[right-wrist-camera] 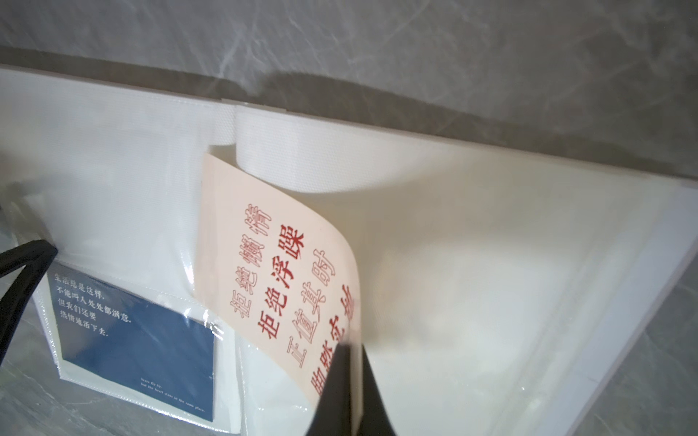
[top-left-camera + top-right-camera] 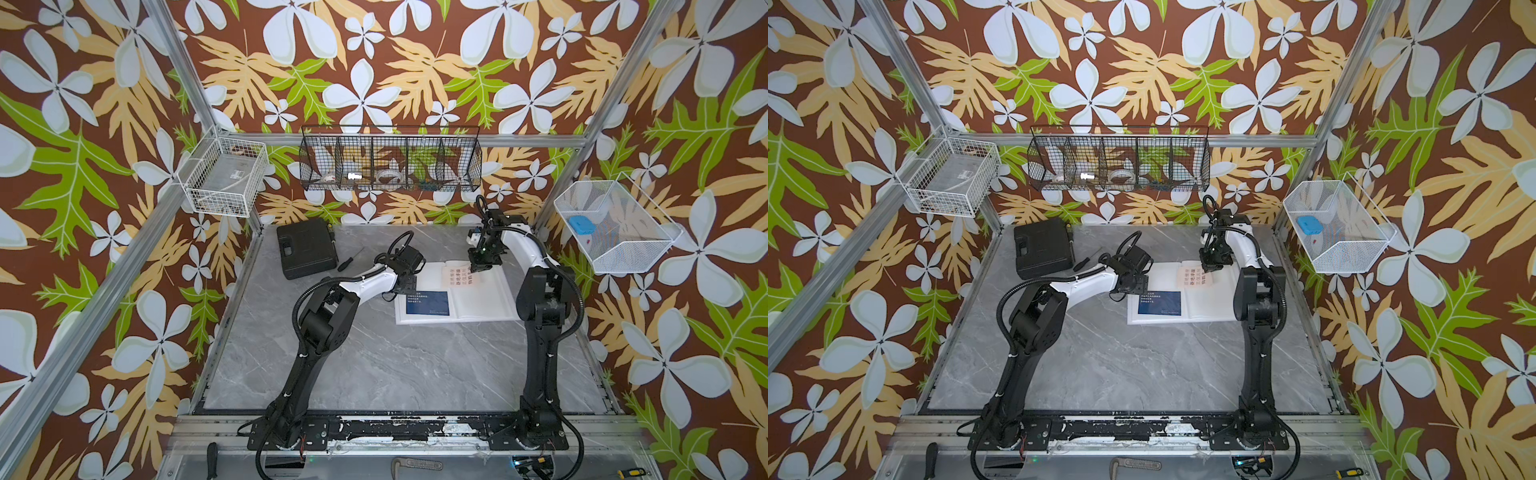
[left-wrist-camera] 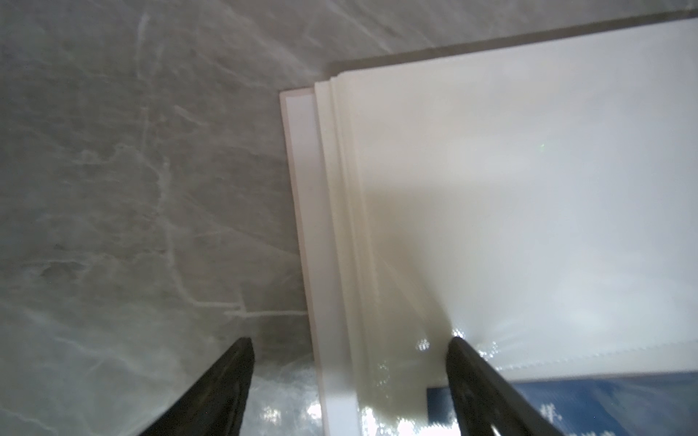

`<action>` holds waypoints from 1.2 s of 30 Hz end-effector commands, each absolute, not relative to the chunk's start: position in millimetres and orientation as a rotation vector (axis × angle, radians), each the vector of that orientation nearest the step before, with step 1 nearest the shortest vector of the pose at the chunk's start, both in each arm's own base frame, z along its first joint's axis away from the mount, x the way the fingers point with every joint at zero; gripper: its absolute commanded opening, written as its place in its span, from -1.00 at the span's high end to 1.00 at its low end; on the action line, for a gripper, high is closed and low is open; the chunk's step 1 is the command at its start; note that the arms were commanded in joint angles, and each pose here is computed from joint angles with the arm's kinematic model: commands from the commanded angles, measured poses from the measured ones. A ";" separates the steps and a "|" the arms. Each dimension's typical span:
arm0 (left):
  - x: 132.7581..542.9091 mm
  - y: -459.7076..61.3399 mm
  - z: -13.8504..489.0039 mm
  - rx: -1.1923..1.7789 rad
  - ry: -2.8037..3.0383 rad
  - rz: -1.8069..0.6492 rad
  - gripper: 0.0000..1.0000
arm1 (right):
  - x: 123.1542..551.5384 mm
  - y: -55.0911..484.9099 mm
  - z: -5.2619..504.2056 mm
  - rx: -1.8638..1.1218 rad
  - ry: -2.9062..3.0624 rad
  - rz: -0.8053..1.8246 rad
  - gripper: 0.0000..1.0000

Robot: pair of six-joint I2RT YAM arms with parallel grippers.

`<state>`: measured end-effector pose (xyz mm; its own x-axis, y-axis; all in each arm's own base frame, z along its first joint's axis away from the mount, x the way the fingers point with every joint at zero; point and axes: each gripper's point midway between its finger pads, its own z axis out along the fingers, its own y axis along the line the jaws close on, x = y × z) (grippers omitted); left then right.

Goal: Place the photos into the photo albums
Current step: Insert the photo into the photo album.

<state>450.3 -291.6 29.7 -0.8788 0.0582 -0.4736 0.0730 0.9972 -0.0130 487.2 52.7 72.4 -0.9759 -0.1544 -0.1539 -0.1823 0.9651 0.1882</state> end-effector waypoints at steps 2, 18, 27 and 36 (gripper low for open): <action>435.4 -269.9 21.1 0.132 2.714 0.090 -0.63 | 479.8 57.9 70.6 -0.278 2.999 0.349 1.00; 437.7 -272.1 34.2 0.119 2.680 0.039 -0.63 | 503.2 47.1 68.0 0.019 2.889 0.329 -0.28; 446.9 -265.6 43.9 0.022 2.675 -0.108 -0.63 | 499.6 50.8 69.2 0.190 2.867 0.248 -0.44; 447.2 -272.4 41.3 -0.050 2.683 -0.422 -0.65 | 501.8 75.7 55.3 0.164 2.892 0.224 -0.64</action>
<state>445.3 -258.6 35.3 -0.9076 -0.0453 -0.4174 0.0257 0.9863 -0.1630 497.3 69.5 54.5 -0.9687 0.1211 -0.2167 0.0847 0.9818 0.1700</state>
